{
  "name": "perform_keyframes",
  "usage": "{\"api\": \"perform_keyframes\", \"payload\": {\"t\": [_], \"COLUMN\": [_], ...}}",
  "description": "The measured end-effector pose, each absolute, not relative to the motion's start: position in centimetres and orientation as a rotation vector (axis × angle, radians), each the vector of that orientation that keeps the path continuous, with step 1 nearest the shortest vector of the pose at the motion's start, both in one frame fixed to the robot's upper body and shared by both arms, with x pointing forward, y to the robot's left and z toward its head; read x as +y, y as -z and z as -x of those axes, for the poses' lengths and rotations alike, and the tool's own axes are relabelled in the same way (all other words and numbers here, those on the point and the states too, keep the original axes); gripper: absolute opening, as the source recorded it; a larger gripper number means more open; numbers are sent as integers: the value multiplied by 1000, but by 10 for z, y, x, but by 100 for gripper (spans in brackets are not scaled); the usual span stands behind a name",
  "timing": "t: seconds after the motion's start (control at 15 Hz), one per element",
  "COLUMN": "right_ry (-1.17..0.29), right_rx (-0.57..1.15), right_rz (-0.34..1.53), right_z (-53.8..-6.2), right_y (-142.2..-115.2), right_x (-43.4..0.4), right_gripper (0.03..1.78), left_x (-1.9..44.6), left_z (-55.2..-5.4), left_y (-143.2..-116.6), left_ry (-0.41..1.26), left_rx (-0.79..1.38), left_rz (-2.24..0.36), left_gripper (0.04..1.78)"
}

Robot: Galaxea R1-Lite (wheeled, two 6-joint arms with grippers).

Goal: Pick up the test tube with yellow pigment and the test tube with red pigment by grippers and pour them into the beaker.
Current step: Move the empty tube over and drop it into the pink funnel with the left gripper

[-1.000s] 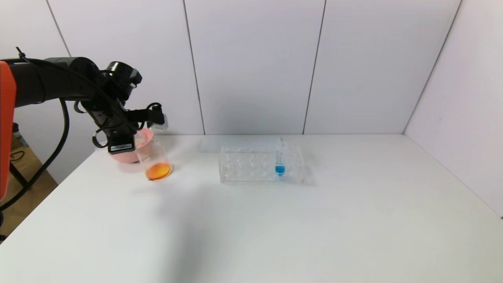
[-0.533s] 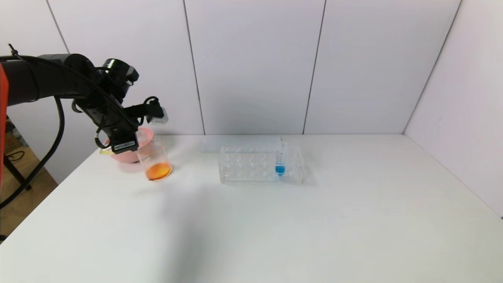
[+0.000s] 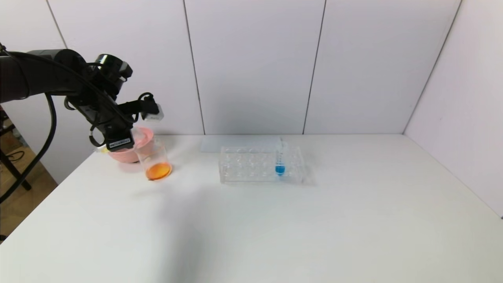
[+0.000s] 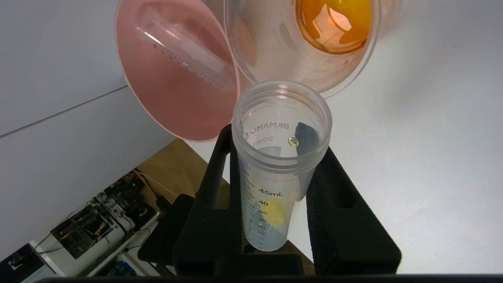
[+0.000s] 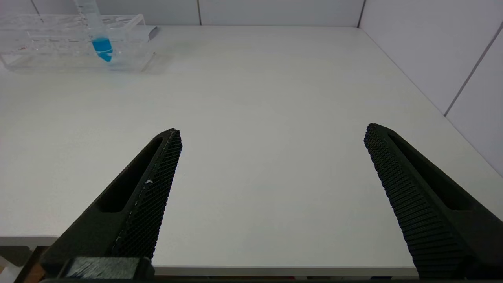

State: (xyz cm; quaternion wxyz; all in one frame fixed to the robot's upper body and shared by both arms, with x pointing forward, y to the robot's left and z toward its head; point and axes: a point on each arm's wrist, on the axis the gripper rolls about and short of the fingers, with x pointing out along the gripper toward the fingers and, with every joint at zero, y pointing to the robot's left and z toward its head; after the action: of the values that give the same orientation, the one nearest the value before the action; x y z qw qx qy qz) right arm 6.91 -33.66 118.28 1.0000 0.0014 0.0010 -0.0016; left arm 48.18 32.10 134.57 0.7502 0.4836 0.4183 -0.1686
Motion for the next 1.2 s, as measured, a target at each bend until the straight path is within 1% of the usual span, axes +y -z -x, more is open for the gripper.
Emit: {"api": "perform_keyframes", "payload": {"t": [0.27, 0.6, 0.93, 1.2], "right_ry": [3, 3, 3, 4], "right_rx": [2, 2, 2, 2], "right_rz": [-3, -3, -3, -3], "right_z": [-69, -69, -69, -69], "right_y": [-1183, -1183, -1183, -1183], "right_x": [-337, -337, -337, -337], "right_gripper": [170, 170, 170, 170], "left_x": [323, 339, 366, 374], "left_z": [-478, -470, -466, -467], "left_y": [-1357, -1373, -1390, -1404], "left_ry": [272, 284, 215, 220], "left_rx": [879, 771, 662, 539], "left_rz": [-896, -592, -366, -206], "left_gripper": [47, 47, 47, 47]}}
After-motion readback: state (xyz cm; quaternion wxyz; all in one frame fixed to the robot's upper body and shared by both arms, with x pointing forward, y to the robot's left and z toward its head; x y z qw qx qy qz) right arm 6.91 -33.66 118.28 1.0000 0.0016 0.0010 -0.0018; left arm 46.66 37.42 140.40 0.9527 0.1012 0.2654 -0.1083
